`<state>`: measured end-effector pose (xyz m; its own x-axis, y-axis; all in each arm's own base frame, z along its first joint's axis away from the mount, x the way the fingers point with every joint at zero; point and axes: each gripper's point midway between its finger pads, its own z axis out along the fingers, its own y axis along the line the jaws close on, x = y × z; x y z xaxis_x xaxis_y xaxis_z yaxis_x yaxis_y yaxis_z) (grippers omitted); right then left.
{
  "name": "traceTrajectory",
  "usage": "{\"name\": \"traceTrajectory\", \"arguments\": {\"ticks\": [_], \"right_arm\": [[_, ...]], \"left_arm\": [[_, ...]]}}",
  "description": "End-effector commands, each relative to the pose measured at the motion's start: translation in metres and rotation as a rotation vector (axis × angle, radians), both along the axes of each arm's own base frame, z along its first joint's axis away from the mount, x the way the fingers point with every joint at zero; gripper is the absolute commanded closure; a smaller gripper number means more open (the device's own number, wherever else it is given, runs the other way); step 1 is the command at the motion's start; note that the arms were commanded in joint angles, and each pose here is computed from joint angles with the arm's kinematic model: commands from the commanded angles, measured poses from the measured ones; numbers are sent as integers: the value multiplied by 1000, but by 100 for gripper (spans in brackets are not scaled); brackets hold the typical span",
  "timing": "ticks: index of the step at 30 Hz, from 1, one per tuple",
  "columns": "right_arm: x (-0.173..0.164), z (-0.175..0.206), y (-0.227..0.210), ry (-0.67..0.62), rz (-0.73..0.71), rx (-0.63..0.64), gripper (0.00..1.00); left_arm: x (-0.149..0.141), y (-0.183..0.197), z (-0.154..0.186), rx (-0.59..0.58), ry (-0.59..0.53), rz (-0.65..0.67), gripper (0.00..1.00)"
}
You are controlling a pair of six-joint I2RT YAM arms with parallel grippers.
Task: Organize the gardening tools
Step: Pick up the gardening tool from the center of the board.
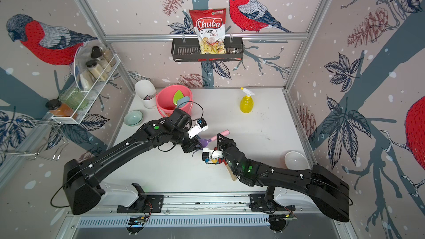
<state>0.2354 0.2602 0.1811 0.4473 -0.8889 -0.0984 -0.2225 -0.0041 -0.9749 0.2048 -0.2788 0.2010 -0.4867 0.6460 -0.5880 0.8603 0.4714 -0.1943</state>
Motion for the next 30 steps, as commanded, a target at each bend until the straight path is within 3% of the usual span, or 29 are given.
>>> {"name": "traceTrajectory", "arguments": {"ticks": [1,5,9,20,30], "right_arm": [[6,11,-7,24,-81,132,100],[8,14,-12,73,-144,235,100],[9,19,-12,159,-176,365,100],[15,81,-21,349,-150,800,100],[-3,132,-10,492,53,1078,100]], "left_arm": [[18,1,27,-56,-125,71,41],[35,13,66,-151,-284,176,16],[44,30,107,-274,-381,253,4],[46,66,155,-476,-530,367,4],[23,26,139,-668,-386,164,5]]}}
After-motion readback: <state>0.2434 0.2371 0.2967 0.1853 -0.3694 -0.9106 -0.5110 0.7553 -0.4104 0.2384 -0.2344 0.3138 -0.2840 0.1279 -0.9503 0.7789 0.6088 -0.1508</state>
